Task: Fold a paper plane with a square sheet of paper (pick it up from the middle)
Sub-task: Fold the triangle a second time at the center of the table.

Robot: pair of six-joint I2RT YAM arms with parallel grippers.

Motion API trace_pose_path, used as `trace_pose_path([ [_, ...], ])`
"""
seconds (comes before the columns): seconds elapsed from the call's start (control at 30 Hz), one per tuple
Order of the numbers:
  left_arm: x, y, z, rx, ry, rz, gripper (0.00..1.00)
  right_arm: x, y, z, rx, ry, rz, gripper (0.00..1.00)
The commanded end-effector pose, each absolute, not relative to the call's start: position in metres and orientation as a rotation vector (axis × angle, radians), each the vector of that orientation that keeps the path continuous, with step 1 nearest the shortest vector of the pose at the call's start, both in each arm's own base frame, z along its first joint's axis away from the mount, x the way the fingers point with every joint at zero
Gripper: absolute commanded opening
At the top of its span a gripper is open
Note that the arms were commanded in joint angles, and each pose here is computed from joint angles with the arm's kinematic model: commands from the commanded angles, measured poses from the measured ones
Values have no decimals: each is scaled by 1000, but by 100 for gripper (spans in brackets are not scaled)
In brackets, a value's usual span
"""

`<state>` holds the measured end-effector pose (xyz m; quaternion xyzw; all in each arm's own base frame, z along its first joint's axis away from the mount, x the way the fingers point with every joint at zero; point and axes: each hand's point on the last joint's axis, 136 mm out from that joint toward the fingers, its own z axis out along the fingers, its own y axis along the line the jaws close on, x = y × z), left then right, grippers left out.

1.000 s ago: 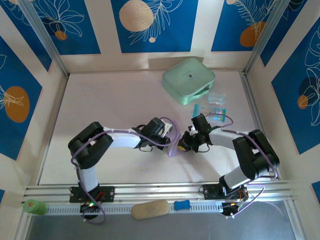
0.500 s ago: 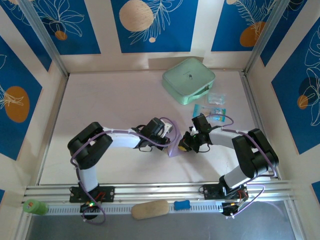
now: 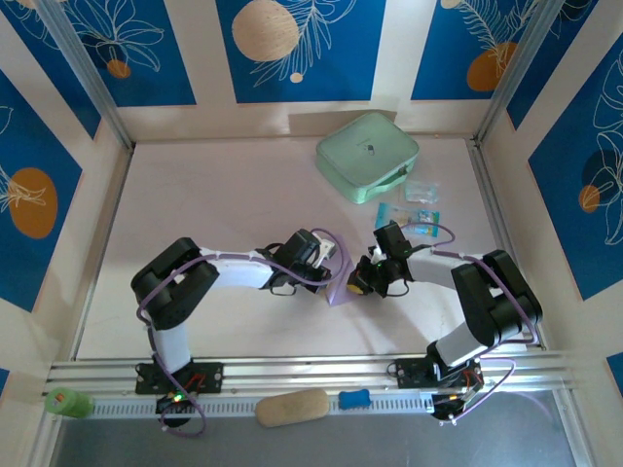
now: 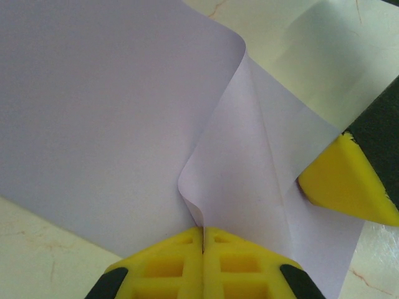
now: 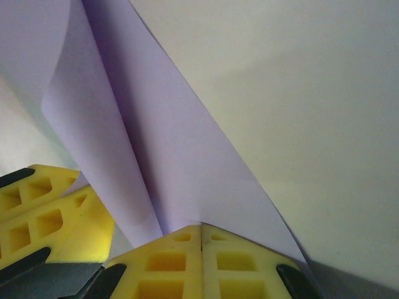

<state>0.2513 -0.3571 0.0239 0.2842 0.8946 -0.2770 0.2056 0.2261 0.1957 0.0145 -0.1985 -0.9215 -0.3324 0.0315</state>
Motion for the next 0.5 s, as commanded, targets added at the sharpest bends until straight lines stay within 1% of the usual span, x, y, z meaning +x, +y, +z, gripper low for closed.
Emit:
trace_pose_path([
  [0.0,256,-356,32,815,2449,-763,0,215,189,3,-620,-2814,-945,0],
  [0.47,262,-359,42,813,2406,-763,0,215,188,2,-623,-2811,-944,0],
])
